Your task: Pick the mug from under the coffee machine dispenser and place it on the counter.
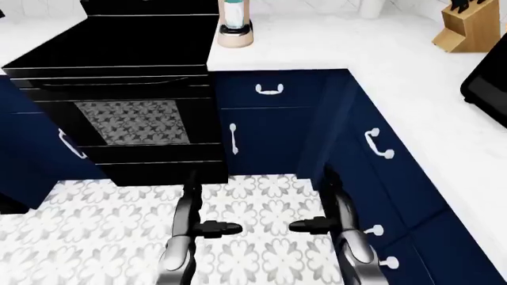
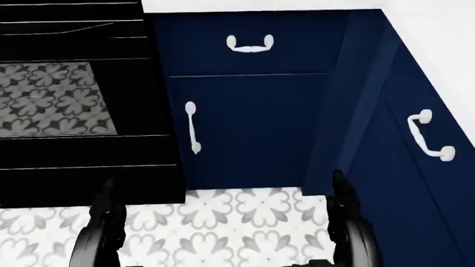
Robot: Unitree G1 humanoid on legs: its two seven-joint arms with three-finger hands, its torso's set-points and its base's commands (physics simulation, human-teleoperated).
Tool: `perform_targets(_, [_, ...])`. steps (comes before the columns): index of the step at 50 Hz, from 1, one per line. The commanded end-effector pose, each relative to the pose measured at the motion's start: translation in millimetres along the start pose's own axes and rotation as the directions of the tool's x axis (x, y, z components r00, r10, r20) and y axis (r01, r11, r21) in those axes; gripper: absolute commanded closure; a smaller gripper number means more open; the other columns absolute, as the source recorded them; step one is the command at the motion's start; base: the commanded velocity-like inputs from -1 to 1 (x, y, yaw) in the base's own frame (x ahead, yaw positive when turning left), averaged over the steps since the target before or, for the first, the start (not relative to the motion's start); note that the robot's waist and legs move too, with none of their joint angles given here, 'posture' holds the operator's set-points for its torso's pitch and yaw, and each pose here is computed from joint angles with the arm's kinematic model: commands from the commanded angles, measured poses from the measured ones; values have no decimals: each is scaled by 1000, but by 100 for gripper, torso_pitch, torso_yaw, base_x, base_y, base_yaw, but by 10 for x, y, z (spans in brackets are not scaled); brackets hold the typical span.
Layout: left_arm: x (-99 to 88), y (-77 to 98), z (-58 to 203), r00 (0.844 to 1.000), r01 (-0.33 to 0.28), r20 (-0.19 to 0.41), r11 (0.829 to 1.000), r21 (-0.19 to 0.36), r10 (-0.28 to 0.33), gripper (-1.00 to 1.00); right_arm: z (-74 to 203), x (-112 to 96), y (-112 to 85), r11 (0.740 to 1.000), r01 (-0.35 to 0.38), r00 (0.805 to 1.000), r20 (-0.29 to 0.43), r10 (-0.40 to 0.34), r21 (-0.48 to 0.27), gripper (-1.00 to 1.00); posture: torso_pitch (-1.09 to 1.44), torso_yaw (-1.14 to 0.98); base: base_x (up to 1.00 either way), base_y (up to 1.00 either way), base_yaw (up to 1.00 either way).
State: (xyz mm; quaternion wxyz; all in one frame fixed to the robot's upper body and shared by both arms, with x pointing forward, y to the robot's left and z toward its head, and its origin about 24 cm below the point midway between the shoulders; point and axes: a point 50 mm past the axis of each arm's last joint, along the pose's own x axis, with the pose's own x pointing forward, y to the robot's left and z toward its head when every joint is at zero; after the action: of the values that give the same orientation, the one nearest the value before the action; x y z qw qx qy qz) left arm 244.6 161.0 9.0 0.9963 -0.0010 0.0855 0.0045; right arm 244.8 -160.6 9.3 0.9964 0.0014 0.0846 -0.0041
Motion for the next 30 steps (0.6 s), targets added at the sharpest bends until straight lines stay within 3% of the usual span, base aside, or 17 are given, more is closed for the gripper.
perform_targets(1, [48, 16, 378, 987, -9, 159, 1000, 18, 6, -100, 357, 31, -1, 1000, -19, 982, 188, 21, -11, -100, 0, 0, 0, 0, 0])
perform_targets(9, [79, 101, 570, 979, -22, 201, 1000, -5, 23, -100, 522, 73, -53, 1000, 7, 971, 237, -3, -17, -100, 0, 0, 0, 0, 0])
perform_targets(14, [116, 203, 748, 968, -66, 242, 998, 3, 64, -100, 694, 111, -92, 1000, 14, 963, 270, -10, -11, -100, 0, 0, 0, 0, 0])
perform_targets(30, [80, 346, 1347, 913, -128, 394, 991, 40, 102, -100, 1372, 113, -120, 999, 22, 916, 402, -7, -33, -100, 0, 0, 0, 0, 0])
